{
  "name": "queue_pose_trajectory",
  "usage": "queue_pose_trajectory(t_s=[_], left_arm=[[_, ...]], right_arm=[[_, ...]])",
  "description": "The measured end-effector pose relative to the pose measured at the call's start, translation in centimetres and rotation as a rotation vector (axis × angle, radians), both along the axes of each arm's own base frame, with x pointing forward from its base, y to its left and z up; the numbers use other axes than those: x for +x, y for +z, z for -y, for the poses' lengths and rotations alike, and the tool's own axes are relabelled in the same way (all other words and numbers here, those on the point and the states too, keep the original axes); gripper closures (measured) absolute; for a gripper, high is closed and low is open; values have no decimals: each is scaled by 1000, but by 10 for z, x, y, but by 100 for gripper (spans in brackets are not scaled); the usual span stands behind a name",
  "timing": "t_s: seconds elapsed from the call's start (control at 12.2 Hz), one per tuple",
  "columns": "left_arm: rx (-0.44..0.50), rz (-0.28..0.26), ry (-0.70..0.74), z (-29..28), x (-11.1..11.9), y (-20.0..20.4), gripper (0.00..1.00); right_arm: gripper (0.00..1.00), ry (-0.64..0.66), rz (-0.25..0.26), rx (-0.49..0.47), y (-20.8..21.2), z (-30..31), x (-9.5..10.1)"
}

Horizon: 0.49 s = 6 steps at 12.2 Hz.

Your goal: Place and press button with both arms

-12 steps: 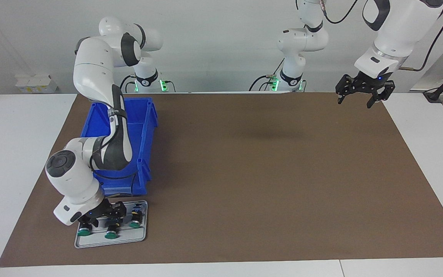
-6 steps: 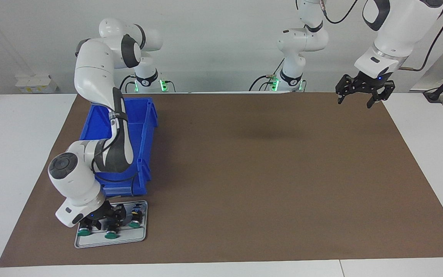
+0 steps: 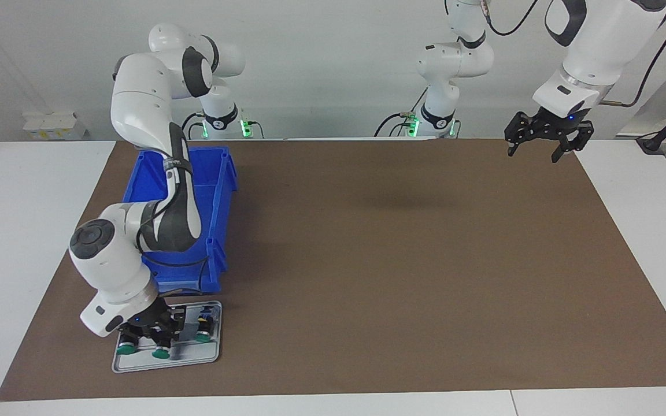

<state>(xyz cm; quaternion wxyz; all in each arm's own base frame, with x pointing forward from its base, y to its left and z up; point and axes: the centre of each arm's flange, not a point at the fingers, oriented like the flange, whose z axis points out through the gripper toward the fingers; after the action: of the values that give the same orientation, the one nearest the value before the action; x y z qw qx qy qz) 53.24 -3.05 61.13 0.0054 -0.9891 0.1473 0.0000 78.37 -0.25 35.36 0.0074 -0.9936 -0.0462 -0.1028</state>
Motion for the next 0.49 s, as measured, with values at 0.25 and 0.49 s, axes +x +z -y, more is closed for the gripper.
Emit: queue_pose_trajectory(t_s=[0.25,0.49], left_arm=[[0,0,0,0,0,0,0],[0,0,0,0,0,0,0]], right_arm=[[61,-131,-17,31,61,-27,-17],[61,-308,-83,40,111,-83,-46]])
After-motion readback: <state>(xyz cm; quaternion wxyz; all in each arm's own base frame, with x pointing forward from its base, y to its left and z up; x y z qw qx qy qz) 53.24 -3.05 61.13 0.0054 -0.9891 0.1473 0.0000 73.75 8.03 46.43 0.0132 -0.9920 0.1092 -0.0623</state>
